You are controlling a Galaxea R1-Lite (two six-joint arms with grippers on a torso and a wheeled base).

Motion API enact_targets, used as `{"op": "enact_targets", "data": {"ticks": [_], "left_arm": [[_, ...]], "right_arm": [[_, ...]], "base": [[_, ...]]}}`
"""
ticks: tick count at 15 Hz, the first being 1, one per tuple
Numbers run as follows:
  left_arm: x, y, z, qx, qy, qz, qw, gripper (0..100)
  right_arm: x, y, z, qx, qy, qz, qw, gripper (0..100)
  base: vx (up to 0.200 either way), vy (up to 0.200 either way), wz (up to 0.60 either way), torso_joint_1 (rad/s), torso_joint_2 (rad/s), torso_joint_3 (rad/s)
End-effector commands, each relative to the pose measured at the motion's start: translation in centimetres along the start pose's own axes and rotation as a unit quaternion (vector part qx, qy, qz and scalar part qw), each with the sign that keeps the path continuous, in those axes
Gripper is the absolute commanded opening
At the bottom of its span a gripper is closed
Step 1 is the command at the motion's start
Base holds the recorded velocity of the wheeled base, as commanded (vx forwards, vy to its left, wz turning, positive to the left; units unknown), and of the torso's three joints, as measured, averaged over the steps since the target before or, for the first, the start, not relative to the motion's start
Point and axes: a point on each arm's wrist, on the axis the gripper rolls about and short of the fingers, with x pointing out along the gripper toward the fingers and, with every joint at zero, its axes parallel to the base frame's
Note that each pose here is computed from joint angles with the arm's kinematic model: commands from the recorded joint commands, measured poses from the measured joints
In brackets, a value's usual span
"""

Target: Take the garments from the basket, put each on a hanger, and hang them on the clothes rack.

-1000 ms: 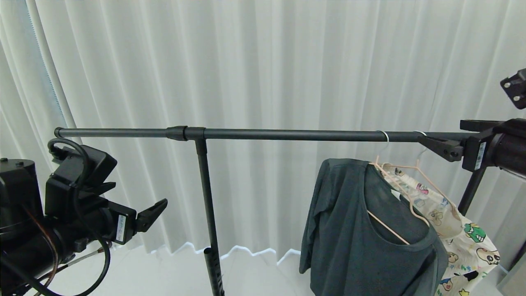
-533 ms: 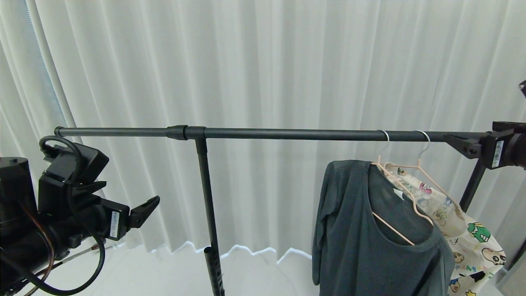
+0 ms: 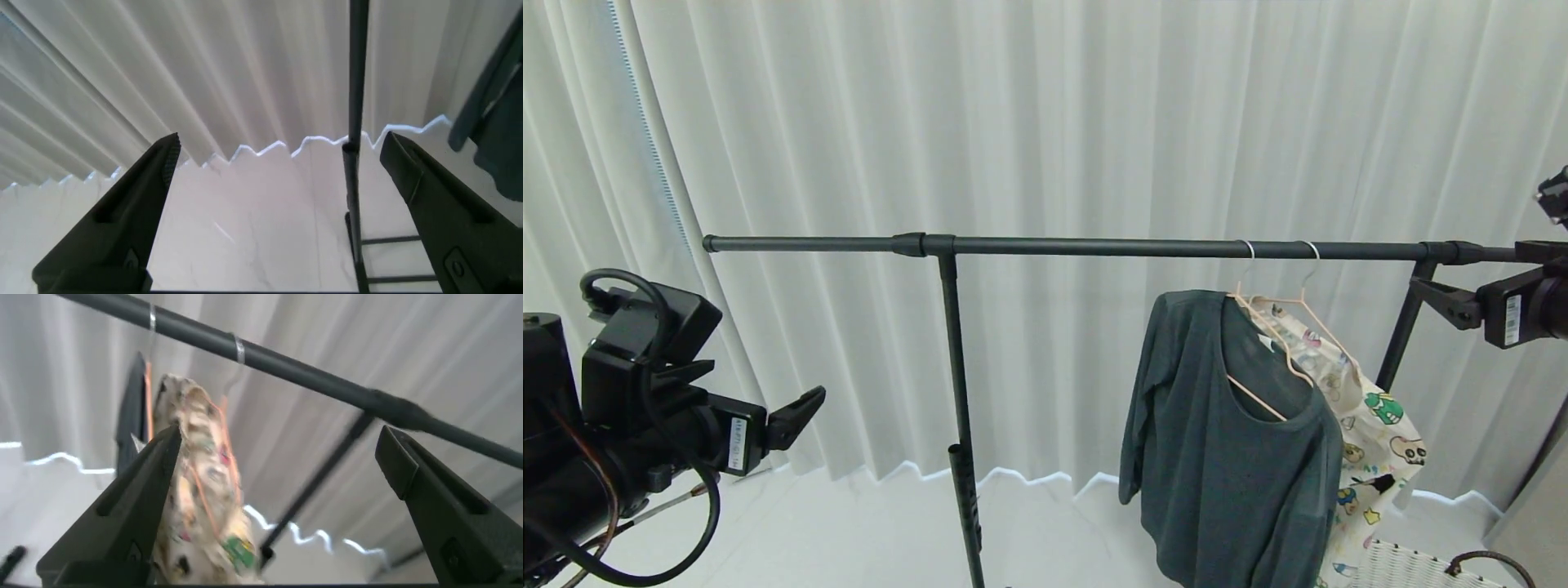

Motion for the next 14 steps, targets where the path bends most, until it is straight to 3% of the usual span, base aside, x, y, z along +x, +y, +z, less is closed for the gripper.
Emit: {"op": "enact_targets", "data": {"ticks": [1, 7, 14], "left_arm": [[-0.1, 0.0, -0.1, 0.000, 0.001, 0.000, 1.0000, 100], [-0.6, 0.7, -0.5, -0.008, 0.003, 0.022, 0.9997, 100], [-4.7, 0.3, -4.3, -0.012, 0.005, 0.050, 0.9987, 100]], "right_arm": [[0.1, -0.1, -0.5, -0.007, 0.011, -0.011, 0.9999, 100], [0.0, -0.8, -2.0, -0.026, 0.020, -0.046, 0.9984, 100], [-2.0, -0.9, -5.1, -0.041, 0.032, -0.070, 0.9962, 100]], "base": [[-0.200, 0.000, 0.00, 0.002, 0.00, 0.002], [-0.200, 0.000, 0.00, 0.001, 0.00, 0.002], [-0.200, 0.000, 0.00, 0.005, 0.00, 0.002]]}}
